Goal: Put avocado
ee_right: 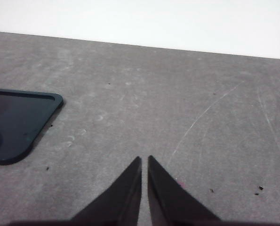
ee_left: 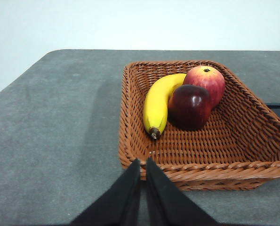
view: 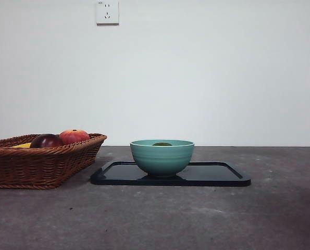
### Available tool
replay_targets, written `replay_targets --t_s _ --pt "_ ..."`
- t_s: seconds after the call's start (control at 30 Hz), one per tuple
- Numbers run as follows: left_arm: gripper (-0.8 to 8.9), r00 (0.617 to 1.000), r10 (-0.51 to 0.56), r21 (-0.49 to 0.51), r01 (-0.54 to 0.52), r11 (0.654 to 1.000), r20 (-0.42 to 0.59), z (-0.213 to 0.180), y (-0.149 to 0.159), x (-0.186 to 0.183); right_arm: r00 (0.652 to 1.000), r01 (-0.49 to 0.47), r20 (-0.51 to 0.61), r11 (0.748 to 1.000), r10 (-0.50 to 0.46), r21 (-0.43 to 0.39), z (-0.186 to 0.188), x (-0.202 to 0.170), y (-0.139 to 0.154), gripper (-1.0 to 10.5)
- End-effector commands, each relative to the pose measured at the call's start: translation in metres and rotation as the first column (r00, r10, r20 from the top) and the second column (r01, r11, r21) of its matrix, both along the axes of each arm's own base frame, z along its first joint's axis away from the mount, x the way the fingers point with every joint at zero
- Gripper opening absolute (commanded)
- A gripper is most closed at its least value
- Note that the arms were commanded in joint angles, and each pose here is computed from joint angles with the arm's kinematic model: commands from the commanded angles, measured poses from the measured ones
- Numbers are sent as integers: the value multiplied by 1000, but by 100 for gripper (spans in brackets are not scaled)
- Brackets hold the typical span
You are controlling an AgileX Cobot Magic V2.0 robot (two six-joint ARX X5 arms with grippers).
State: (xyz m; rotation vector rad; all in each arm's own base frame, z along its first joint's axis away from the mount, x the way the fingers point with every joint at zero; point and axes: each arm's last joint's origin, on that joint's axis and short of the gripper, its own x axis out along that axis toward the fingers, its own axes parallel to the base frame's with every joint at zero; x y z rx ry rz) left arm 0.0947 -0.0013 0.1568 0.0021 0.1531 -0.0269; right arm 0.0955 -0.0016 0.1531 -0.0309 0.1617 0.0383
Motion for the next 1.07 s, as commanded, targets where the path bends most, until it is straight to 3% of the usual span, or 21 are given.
replay_targets --t_s 0.03,0.17,1.07 --pt "19 1000 -4 10 4 1000 -26 -8 0 1 999 41 -13 999 -41 12 -4 0 -1 18" --pt "19 1000 -4 10 4 1000 -26 -8 0 1 994 107 -14 994 -107 19 -4 0 -3 18" --pt "19 1000 -4 10 4 1000 -26 -8 0 1 995 100 15 995 -101 24 -1 1 -2 18"
